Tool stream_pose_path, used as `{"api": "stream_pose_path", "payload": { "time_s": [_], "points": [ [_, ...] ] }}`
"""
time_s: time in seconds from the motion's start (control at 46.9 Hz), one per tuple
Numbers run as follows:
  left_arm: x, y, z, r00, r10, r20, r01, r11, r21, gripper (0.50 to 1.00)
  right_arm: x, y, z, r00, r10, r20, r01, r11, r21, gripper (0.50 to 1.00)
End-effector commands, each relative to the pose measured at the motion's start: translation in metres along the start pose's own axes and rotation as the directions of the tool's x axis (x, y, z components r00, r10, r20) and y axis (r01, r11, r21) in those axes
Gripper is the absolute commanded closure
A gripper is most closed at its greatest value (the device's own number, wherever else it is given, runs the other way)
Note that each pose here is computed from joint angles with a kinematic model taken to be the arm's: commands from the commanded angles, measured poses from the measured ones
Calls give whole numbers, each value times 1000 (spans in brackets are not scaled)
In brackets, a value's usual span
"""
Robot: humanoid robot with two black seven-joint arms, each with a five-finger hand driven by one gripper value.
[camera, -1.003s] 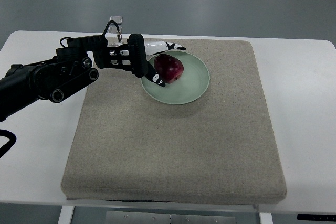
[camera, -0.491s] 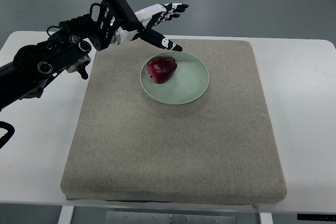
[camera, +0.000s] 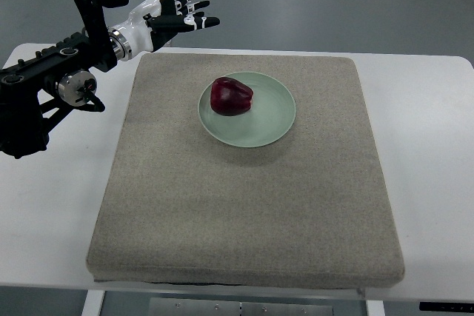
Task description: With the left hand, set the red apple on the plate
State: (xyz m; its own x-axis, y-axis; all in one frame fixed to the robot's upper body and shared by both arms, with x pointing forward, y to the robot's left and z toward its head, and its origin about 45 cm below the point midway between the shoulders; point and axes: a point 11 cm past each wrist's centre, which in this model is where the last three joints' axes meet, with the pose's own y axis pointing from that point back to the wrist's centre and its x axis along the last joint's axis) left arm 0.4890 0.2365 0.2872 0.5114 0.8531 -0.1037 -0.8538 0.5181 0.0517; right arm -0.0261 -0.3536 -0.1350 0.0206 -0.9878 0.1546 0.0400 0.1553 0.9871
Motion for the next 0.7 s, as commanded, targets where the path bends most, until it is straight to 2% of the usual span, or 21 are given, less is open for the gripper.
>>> {"api": "stream_pose_path", "payload": {
  "time_s": [0.0,0.256,0.448,0.683],
  "points": [
    [9,8,2,994,-5,-112,1,1000,-29,501,0,0,0,1000,0,0,0,1000,0,570],
    [28,25,-9,919,12,-394,-15,1000,-4,501,0,0,0,1000,0,0,0,1000,0,570],
    [34,34,-18,895,13,-446,-22,1000,-15,501,0,0,0,1000,0,-1,0,1000,0,570],
    [37,42,-35,884,40,-465,-31,999,27,501,0,0,0,1000,-2,0,2,1000,0,568]
  ]
}}
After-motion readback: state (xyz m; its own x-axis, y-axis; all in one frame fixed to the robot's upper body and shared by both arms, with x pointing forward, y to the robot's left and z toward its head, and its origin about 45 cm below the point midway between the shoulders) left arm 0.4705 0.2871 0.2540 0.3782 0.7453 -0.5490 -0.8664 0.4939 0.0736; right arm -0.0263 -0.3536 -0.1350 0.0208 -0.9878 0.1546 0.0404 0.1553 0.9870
